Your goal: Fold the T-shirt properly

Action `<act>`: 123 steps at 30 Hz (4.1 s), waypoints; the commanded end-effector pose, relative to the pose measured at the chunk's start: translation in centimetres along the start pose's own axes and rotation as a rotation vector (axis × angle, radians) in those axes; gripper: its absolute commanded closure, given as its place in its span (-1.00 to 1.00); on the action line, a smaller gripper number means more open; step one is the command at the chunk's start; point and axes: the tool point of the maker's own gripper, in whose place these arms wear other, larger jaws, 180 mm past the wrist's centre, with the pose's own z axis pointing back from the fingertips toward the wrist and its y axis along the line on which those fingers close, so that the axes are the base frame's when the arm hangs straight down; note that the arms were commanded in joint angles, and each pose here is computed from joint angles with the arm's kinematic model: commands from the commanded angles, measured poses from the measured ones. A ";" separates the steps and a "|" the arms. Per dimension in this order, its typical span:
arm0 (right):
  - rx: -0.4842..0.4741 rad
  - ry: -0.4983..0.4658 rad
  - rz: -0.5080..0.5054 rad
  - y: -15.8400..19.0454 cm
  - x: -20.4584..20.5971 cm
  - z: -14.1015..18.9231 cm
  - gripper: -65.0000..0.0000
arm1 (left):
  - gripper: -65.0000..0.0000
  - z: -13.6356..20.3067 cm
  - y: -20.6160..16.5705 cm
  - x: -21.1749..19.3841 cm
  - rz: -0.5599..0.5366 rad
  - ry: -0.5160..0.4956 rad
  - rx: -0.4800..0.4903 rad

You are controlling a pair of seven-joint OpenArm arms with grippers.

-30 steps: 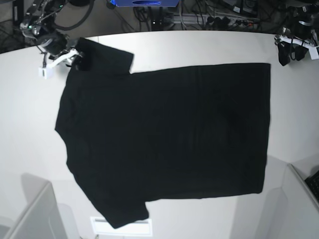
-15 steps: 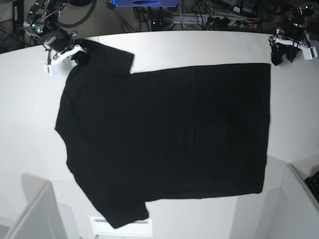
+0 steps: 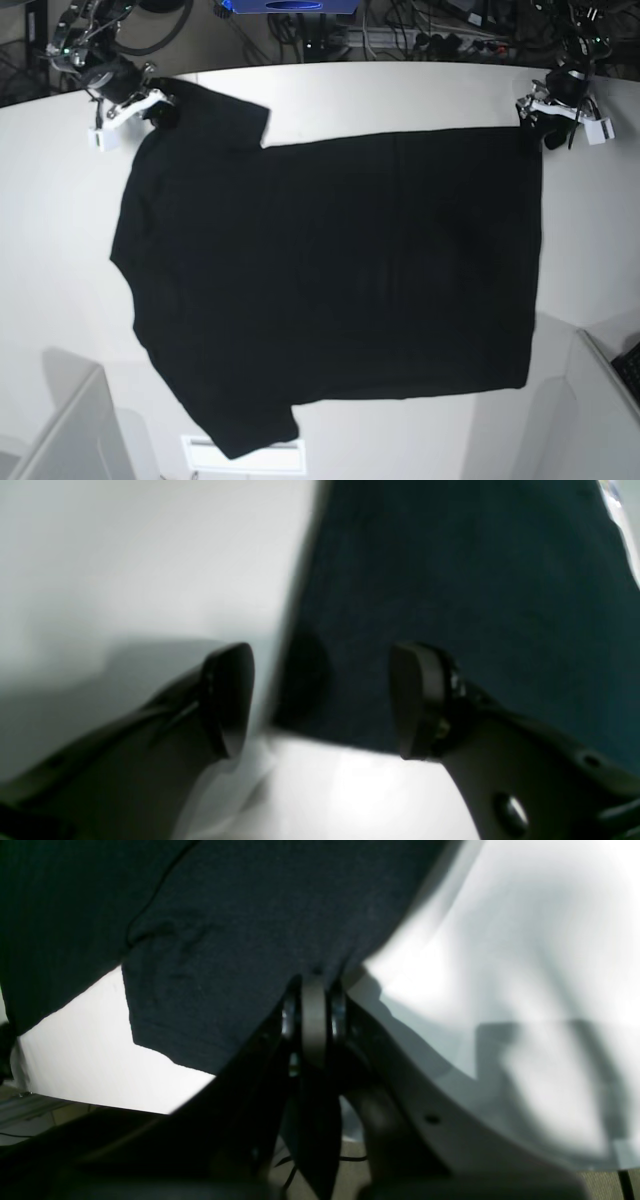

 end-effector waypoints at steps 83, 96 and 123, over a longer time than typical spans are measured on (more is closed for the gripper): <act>-0.011 -0.243 0.293 6.7 12.0 4.1 1.00 | 1.00 -1.3 -6.1 8.0 -0.132 -0.074 -0.023; 0.031 -0.308 0.339 9.4 16.5 4.1 1.00 | 1.00 -2.1 -7.2 10.4 -0.130 -0.134 -0.042; 0.049 -0.181 0.456 12.7 21.6 -2.6 1.00 | 1.00 -4.6 -6.6 11.8 -0.020 -0.153 -0.018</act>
